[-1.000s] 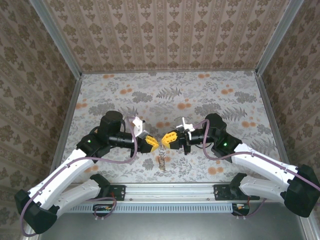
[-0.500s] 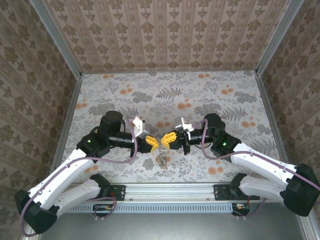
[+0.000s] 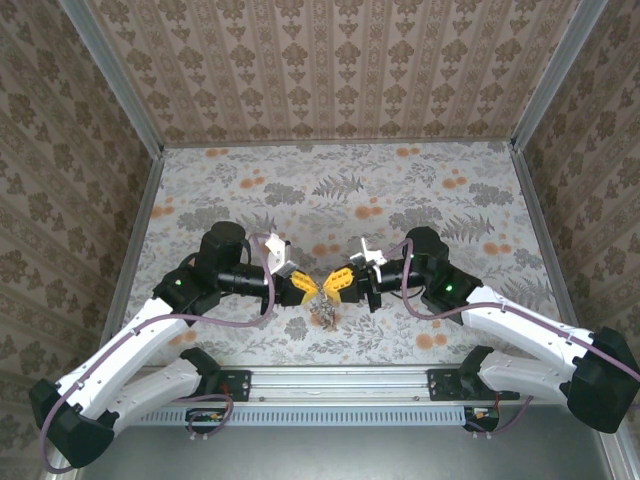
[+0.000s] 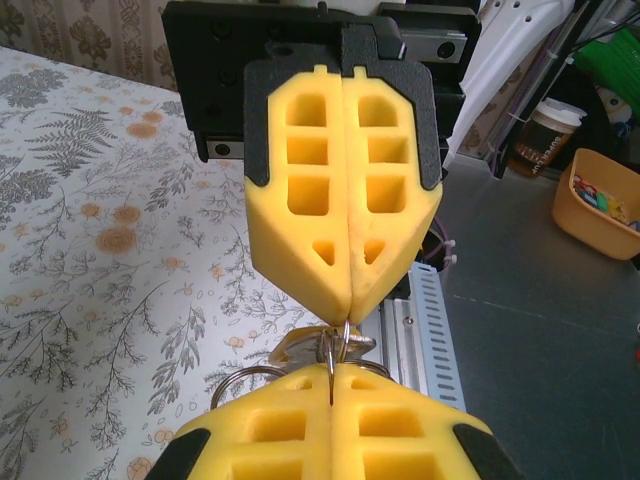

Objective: Put the keys on the keyring

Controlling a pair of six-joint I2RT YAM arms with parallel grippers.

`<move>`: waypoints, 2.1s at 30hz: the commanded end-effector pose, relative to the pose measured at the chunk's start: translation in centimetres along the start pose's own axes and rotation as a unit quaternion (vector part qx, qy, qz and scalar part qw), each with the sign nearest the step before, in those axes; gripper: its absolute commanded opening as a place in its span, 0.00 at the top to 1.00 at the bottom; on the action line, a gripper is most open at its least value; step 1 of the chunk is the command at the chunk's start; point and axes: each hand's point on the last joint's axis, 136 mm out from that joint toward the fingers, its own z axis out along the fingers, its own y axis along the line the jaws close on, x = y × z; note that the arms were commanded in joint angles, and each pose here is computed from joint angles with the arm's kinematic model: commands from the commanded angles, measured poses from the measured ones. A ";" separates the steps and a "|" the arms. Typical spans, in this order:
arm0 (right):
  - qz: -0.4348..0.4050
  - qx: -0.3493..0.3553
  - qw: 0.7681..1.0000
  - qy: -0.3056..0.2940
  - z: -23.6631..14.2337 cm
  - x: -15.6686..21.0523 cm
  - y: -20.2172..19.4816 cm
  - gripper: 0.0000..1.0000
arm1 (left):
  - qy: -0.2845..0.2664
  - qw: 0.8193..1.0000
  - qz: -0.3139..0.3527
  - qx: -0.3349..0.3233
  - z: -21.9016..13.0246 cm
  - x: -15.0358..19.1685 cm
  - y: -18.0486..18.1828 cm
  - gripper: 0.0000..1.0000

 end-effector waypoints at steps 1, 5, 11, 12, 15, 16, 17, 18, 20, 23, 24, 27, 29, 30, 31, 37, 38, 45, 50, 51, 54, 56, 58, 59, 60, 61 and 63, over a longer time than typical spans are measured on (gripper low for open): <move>-0.023 -0.023 0.999 -0.003 -0.4 -0.6 1.5 1.00 | -0.022 0.999 0.034 0.013 -0.4 -1.6 -0.8 1.00; -0.032 -0.015 0.999 -0.001 -0.7 -0.6 1.5 1.00 | -0.023 0.999 0.032 0.013 -0.4 -1.7 -0.8 1.00; -0.033 -0.014 0.999 0.001 -0.8 -0.5 1.6 1.00 | -0.023 0.999 0.030 0.013 -0.4 -1.7 -0.7 1.00; -0.033 -0.014 0.999 0.001 -0.8 -0.5 1.6 1.00 | -0.023 0.999 0.031 0.013 -0.4 -1.7 -0.7 1.00; -0.032 -0.016 0.999 0.000 -0.7 -0.5 1.7 1.00 | -0.024 0.999 0.030 0.013 -0.4 -1.7 -0.7 1.00; -0.032 -0.018 0.999 -0.001 -0.7 -0.5 1.8 1.00 | -0.024 0.999 0.031 0.013 -0.4 -1.7 -0.7 1.00; -0.031 -0.018 0.999 -0.001 -0.7 -0.6 1.8 1.00 | -0.023 0.999 0.031 0.013 -0.4 -1.6 -0.7 1.00; -0.031 -0.019 0.999 -0.001 -0.7 -0.6 1.8 1.00 | -0.023 0.999 0.030 0.013 -0.4 -1.6 -0.7 1.00; -0.028 -0.021 0.999 0.002 -0.7 -0.4 1.8 1.00 | -0.024 0.999 0.031 0.012 -0.4 -1.7 -0.6 1.00; -0.029 -0.021 0.999 0.005 -0.6 -0.2 1.9 1.00 | -0.023 0.999 0.029 0.014 -0.4 -1.6 -0.6 1.00; -0.031 -0.020 0.999 0.008 -0.6 -0.1 1.9 1.00 | -0.024 0.999 0.028 0.012 -0.4 -1.7 -0.6 1.00; -0.041 -0.007 0.999 0.024 -0.3 0.6 1.8 1.00 | -0.024 0.999 0.026 0.012 -0.4 -1.8 -0.4 1.00; -0.053 0.012 0.998 0.032 -0.1 1.0 1.7 1.00 | -0.025 0.999 0.026 0.012 -0.4 -1.8 -0.5 1.00; -0.056 0.020 0.998 0.036 -0.1 1.2 1.6 1.00 | -0.025 0.999 0.026 0.011 -0.4 -1.8 -0.5 1.00; -0.062 0.028 0.997 0.039 -0.1 1.3 1.5 1.00 | -0.026 0.999 0.026 0.012 -0.4 -1.8 -0.5 1.00; -0.069 0.052 0.996 0.033 -0.5 1.0 1.2 0.83 | -0.027 0.999 0.027 0.010 -0.5 -1.9 -0.4 1.00; -0.068 0.054 0.996 0.032 -0.5 1.0 1.1 0.78 | -0.027 0.999 0.029 0.010 -0.5 -1.9 -0.5 1.00; -0.058 0.067 0.996 0.022 -1.0 0.6 1.2 0.65 | -0.030 0.999 0.034 0.010 -0.7 -2.0 -0.6 1.00; -0.046 0.106 0.993 0.003 -1.6 -1.0 0.0 0.67 | -0.025 0.999 0.041 0.008 -0.6 -2.0 -0.8 1.00; -0.043 0.103 0.994 -0.002 -1.6 -1.5 -0.1 0.67 | -0.024 0.999 0.044 0.007 -0.6 -2.0 -0.9 1.00; -0.039 0.084 0.996 -0.011 -1.2 -2.3 0.3 0.69 | -0.026 0.998 0.057 0.006 -0.5 -2.2 -1.3 1.00; -0.038 0.068 0.997 -0.010 -1.0 -2.3 0.6 0.69 | -0.030 0.997 0.070 -0.002 -0.5 -2.5 -1.4 1.00; -0.041 0.059 0.997 -0.011 -0.9 -2.2 1.0 0.69 | -0.033 0.996 0.079 -0.005 -0.4 -2.6 -1.5 1.00; -0.043 0.052 0.998 -0.012 -1.0 -2.3 1.3 0.69 | -0.035 0.996 0.085 -0.007 -0.4 -2.6 -1.6 1.00; -0.042 0.044 0.998 -0.012 -0.9 -2.3 1.6 0.69 | -0.037 0.995 0.090 -0.007 -0.4 -2.7 -1.8 1.00; -0.041 0.036 0.998 -0.011 -0.9 -2.4 1.9 0.69 | -0.039 0.995 0.094 -0.008 -0.4 -2.7 -1.8 1.00; -0.035 0.033 0.999 -0.003 -0.8 -2.2 1.9 0.69 | -0.043 0.994 0.099 -0.008 -0.4 -2.9 -1.9 1.00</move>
